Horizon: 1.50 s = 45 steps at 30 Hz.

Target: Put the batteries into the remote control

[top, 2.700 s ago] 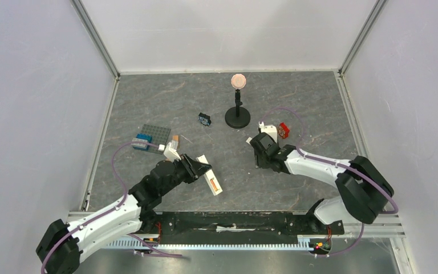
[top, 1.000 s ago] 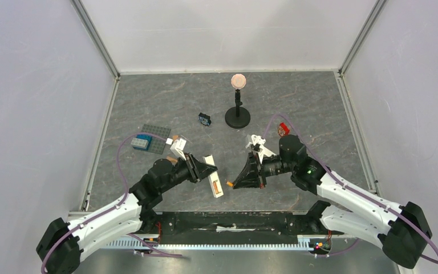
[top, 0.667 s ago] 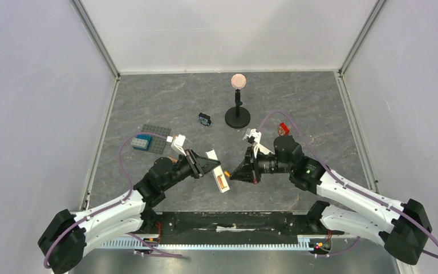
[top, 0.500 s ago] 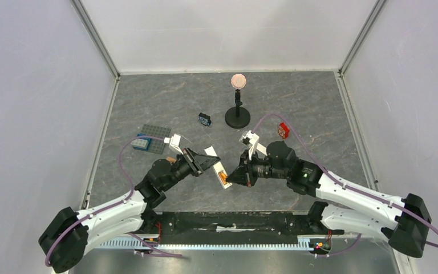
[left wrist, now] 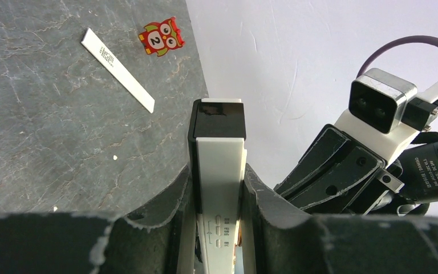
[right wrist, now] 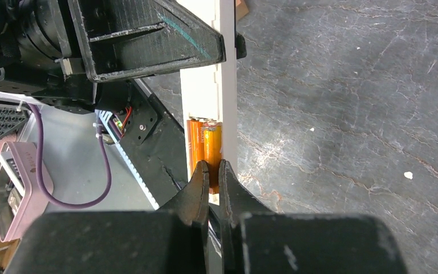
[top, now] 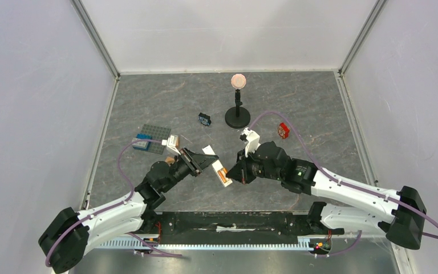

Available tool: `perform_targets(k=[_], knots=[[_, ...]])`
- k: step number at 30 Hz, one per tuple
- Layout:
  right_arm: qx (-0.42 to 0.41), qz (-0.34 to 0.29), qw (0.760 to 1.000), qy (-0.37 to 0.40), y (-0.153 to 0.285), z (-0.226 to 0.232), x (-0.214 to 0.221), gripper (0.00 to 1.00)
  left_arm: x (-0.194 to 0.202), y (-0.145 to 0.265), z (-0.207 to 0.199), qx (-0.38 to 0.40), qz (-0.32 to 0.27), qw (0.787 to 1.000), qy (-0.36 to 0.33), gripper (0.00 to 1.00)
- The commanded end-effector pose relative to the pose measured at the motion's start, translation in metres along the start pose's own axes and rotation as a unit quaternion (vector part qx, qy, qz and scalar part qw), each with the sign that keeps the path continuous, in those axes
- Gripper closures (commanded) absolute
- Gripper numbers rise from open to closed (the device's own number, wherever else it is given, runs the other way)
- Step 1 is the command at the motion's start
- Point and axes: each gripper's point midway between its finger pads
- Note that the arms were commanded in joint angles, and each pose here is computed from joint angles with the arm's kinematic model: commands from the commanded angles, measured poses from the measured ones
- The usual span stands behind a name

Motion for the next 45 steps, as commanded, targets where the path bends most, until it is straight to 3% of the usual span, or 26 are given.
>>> perform_targets(k=[1,29,39,45], knots=[[0.007,-0.010,1.000,0.003,-0.001,0.009,-0.012,1.00,-0.018,0.001,-0.027,0.047,-0.035,0.998,0.009,0.98],[0.065,0.044,0.997,0.023,-0.015,-0.006,0.006,0.97,-0.020,-0.003,-0.014,0.019,-0.042,0.999,-0.023,0.98],[0.098,0.041,0.994,0.023,-0.019,-0.014,0.000,0.86,-0.016,-0.006,-0.017,0.030,-0.033,0.999,-0.009,0.98],[0.090,0.025,0.995,0.019,-0.015,-0.008,-0.007,0.69,-0.017,-0.006,-0.016,0.028,-0.038,0.999,0.001,0.98]])
Point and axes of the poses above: each gripper's point midway between its finger pads, its own y axis back along the fingers, its own z axis along the line the jaws close on, x = y × z, and after that the axes turned 8 degrees about -y, right-handed
